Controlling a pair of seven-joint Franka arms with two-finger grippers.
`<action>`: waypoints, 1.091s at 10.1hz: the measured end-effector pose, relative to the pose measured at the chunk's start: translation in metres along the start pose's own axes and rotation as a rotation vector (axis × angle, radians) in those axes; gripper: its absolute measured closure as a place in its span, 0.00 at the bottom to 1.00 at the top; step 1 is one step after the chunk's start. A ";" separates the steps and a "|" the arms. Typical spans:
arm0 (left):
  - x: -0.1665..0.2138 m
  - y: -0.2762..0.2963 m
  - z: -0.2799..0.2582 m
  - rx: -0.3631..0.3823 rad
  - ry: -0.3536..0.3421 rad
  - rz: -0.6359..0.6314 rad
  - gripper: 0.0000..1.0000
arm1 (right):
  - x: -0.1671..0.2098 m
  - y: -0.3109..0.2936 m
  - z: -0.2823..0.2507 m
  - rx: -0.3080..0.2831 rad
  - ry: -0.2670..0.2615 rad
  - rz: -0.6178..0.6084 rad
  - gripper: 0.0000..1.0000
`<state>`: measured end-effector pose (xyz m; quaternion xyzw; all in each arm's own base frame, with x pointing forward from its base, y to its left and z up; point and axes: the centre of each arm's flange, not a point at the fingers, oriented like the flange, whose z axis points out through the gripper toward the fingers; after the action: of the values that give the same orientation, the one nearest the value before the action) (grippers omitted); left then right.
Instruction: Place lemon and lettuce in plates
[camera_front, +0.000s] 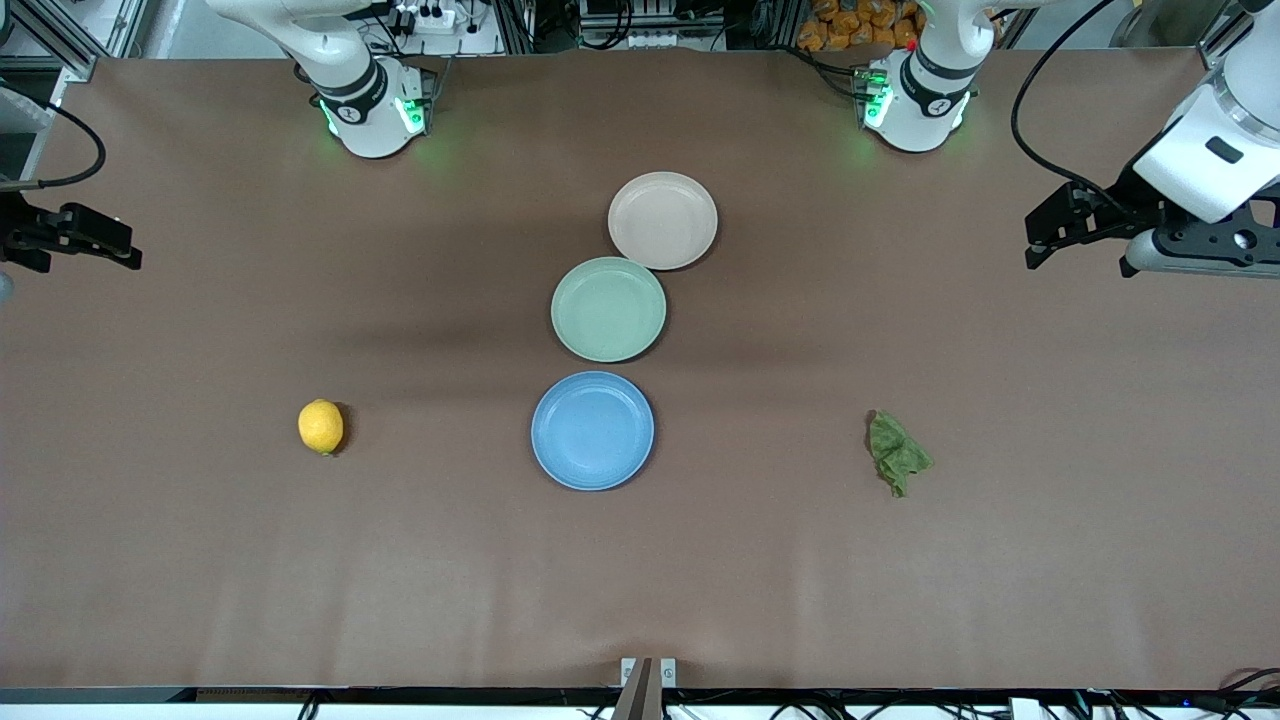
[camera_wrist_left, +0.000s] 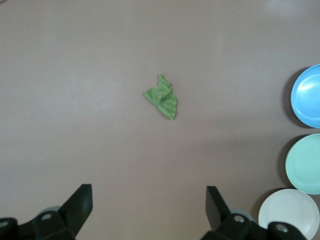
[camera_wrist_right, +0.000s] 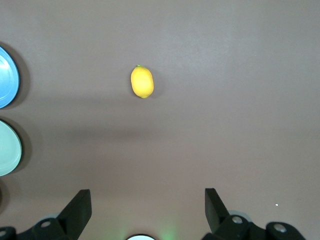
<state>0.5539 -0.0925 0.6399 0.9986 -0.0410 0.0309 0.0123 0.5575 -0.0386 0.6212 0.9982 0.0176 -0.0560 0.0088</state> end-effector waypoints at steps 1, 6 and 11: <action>0.003 0.000 0.007 -0.001 -0.012 0.001 0.00 | 0.000 0.000 0.000 0.000 -0.001 0.000 0.00; 0.026 0.001 0.053 -0.009 -0.063 0.004 0.00 | 0.001 0.000 0.003 0.001 -0.008 0.000 0.00; 0.074 -0.004 0.185 -0.031 -0.157 -0.074 0.00 | 0.038 -0.040 0.044 -0.018 -0.003 -0.068 0.00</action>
<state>0.6392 -0.0997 0.4598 0.9985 -0.0052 -0.0487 0.0255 0.5893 0.0018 0.5725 0.9969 0.0520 -0.0576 0.0159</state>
